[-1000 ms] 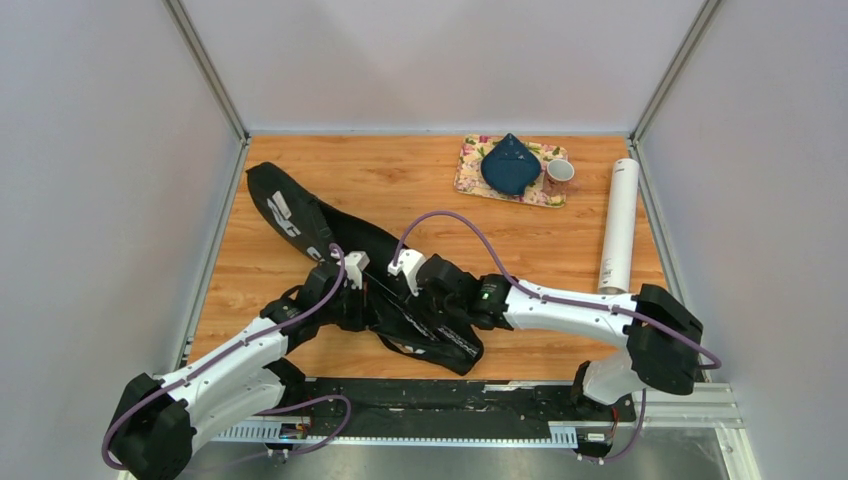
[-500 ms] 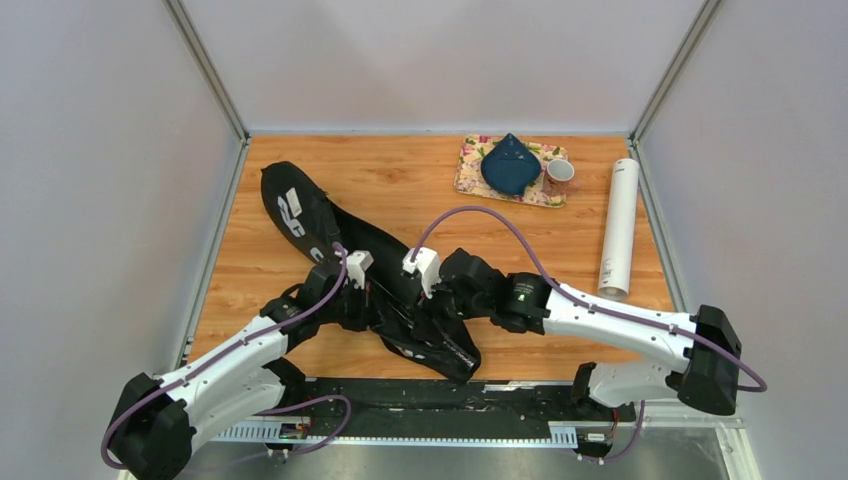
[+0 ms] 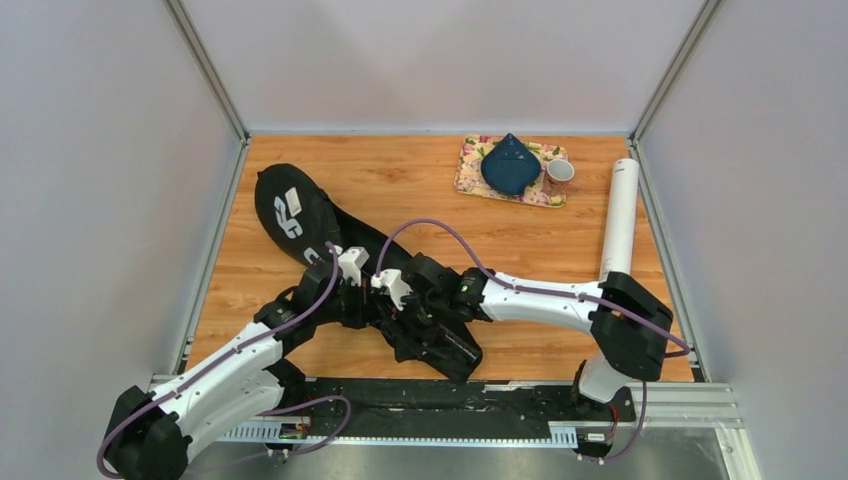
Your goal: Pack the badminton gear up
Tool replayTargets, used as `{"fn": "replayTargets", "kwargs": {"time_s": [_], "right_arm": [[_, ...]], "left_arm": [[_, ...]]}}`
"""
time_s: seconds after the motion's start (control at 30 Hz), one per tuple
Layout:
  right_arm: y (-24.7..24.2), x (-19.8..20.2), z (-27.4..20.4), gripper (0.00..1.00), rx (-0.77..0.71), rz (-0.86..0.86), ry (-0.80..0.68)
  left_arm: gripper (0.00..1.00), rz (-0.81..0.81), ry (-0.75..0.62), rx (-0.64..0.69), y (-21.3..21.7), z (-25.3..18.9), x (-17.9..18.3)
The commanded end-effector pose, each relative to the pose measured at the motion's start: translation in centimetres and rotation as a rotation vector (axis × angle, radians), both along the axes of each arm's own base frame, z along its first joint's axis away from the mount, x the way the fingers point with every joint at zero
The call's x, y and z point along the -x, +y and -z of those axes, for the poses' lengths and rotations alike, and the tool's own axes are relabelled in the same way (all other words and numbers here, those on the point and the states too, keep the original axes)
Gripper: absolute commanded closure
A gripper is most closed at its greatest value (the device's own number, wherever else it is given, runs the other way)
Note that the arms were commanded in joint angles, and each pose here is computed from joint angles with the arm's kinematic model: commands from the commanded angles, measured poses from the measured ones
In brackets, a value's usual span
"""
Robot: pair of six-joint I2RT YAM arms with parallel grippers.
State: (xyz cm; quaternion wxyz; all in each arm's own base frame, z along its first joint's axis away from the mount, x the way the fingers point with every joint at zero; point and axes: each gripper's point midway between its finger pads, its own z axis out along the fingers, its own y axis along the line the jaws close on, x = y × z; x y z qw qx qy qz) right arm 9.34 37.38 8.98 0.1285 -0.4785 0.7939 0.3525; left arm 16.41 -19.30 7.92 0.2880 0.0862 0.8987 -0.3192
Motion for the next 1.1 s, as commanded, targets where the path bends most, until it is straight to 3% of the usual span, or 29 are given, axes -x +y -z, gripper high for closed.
{"fn": "replayTargets", "kwargs": {"time_s": [0.0,0.33,0.57,0.83,1.07], "right_arm": [[1.7,-1.5,-0.9,0.3,-0.043,-0.022,-0.058],[2.3,-3.1,1.0,0.29,0.024,-0.062,-0.13],[-0.2,0.2,1.5,0.5,0.027,-0.142,-0.025],[-2.9,3.5,-1.9,0.62,-0.005,-0.173,0.109],[-4.3,5.1,-2.5,0.83,-0.015,-0.183,0.192]], "left_arm": [[1.0,0.001,-0.123,0.051,-0.6,-1.9,-1.4],[1.0,0.003,-0.173,0.078,-0.9,-2.2,-1.8],[1.0,-0.093,-0.22,0.032,0.5,-2.8,-3.3],[1.0,-0.266,-0.31,0.026,2.3,-3.7,-5.8],[1.0,-0.332,-0.34,0.046,2.5,-4.7,-7.0]]}}
